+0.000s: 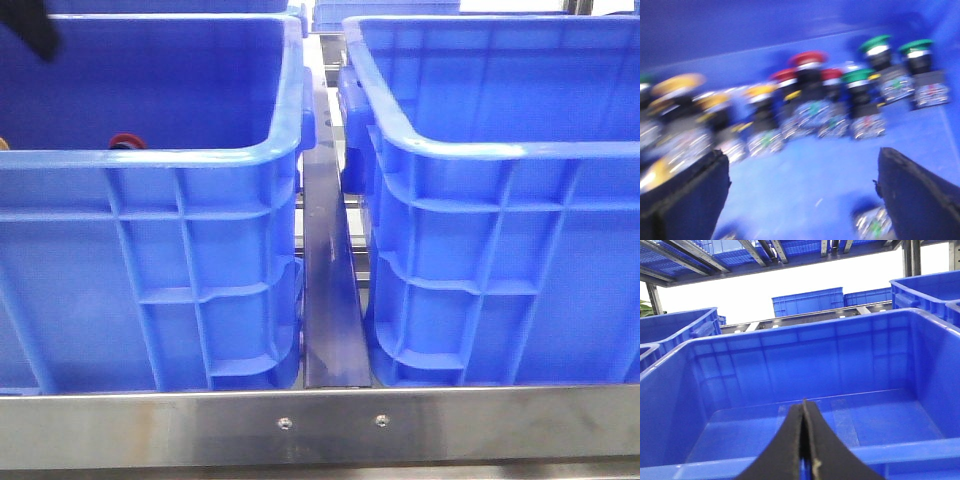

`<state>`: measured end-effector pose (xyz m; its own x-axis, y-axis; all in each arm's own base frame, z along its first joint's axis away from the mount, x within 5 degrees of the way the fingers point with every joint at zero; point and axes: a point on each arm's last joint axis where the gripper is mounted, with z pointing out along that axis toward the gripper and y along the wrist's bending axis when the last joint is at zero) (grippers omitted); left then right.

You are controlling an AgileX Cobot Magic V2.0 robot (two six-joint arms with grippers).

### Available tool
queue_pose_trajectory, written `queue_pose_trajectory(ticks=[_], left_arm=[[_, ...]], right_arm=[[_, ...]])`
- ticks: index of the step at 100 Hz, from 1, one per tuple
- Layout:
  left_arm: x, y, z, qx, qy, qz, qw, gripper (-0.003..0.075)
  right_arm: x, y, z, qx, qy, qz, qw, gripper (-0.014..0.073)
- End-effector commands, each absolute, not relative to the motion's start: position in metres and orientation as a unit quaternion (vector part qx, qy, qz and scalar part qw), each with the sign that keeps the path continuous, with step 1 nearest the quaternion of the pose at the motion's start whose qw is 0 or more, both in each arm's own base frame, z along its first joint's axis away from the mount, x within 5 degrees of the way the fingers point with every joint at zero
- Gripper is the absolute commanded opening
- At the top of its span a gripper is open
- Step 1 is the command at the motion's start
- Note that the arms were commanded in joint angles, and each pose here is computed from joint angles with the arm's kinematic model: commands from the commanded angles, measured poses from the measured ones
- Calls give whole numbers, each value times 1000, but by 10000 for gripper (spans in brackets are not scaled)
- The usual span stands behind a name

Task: Pick red and yellow buttons and place in box
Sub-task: 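Lower the left gripper and grasp a red-capped button from the row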

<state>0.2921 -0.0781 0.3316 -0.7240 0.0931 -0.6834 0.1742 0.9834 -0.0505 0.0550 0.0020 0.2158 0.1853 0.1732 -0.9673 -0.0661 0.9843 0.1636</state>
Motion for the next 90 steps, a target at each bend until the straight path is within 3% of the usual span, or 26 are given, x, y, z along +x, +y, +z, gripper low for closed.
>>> queue_pose_trajectory(ticks=[1,40,90], left_arm=[[310,-89,347,80,910,-66,402,568],[368,-109,308,94,931,-53,349,568],[387,-112,271,107,942,-29,317,566]], right_arm=[[50,2,231,37,585,76,807,-69],[50,2,231,37,585,76,807,-69],[50,2,231,37,585,76,807,-69]])
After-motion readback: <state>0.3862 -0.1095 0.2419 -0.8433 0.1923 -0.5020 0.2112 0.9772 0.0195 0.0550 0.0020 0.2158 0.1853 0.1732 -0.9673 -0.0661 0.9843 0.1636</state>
